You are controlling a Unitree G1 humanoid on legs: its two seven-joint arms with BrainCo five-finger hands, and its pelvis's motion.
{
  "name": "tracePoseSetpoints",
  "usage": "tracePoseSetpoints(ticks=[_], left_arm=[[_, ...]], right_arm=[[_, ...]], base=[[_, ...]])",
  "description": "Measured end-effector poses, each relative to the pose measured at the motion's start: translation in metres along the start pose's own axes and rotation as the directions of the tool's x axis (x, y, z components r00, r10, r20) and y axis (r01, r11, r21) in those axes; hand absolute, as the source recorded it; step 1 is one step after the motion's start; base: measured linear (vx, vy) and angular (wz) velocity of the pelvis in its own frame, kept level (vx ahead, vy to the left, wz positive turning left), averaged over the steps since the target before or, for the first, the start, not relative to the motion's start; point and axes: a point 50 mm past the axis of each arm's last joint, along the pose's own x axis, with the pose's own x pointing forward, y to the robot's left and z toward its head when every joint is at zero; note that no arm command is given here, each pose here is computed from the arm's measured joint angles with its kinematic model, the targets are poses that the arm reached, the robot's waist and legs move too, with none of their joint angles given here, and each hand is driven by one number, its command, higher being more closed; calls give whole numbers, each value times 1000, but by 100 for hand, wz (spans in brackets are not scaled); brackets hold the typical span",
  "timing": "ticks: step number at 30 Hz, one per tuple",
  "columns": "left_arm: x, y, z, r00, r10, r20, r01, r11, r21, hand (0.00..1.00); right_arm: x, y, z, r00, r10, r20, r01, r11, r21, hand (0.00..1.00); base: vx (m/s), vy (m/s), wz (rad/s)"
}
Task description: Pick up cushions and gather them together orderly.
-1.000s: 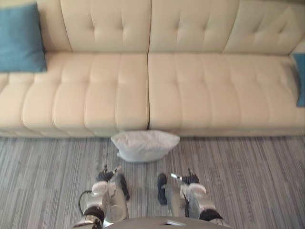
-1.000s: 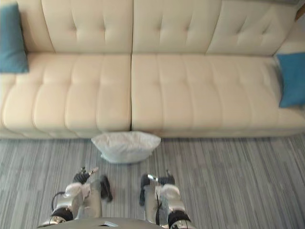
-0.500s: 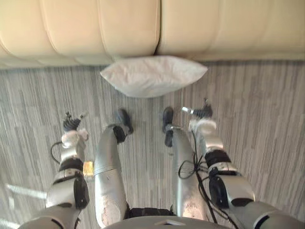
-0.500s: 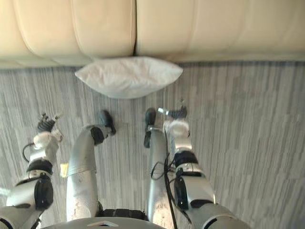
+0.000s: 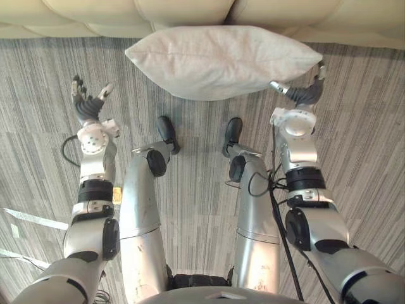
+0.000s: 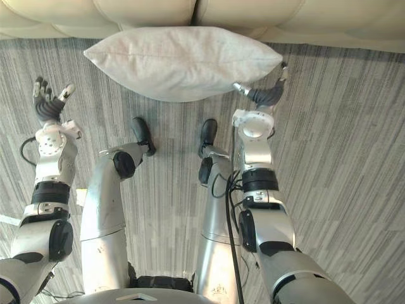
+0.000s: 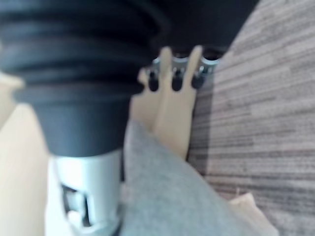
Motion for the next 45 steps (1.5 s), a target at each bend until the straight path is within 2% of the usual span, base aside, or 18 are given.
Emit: tracePoseSetpoints(ticks=[2,3,8,12,16,23,31,37,43,45], left_arm=[[-1,-21,6,998,-54,21,53,999,5,0],[-2,-33,9,997,-80,25,80,997,-5,100],[-1,-55,13,996,-88,2,88,996,-33,100],[10,-45,17,1000,-16,-22,15,999,-41,100],[20,-37,24,1000,9,-20,-9,1000,-22,100],[22,-38,22,999,-14,-41,13,1000,-25,100],[16,-47,30,998,-59,8,59,998,-25,100],[-13,-54,18,995,-95,6,95,993,-69,100],[-78,-29,-18,997,-44,-60,40,996,-75,100],[-92,-24,-27,995,-46,-90,40,997,-67,100]], right_arm=[[-2,12,12,999,35,35,-35,999,18,100],[-4,20,20,997,56,60,-58,998,37,100],[-13,41,29,993,99,57,-105,989,103,100],[-13,41,25,994,105,19,-107,984,142,100],[-12,41,16,993,119,-19,-115,980,165,100],[-16,42,1,983,172,-66,-159,973,164,100],[-25,36,-15,981,159,-112,-136,972,192,100],[-58,27,-40,971,153,-182,-111,969,222,100],[-142,9,-73,931,215,-295,-144,959,246,100],[-158,4,-81,916,229,-330,-156,960,233,100]], base=[[0,0,0],[-27,11,4],[-28,6,2],[-51,9,0],[-46,3,4],[-48,3,0],[-46,2,-3],[-52,-6,-1],[-63,-57,1],[-3,-50,7]])
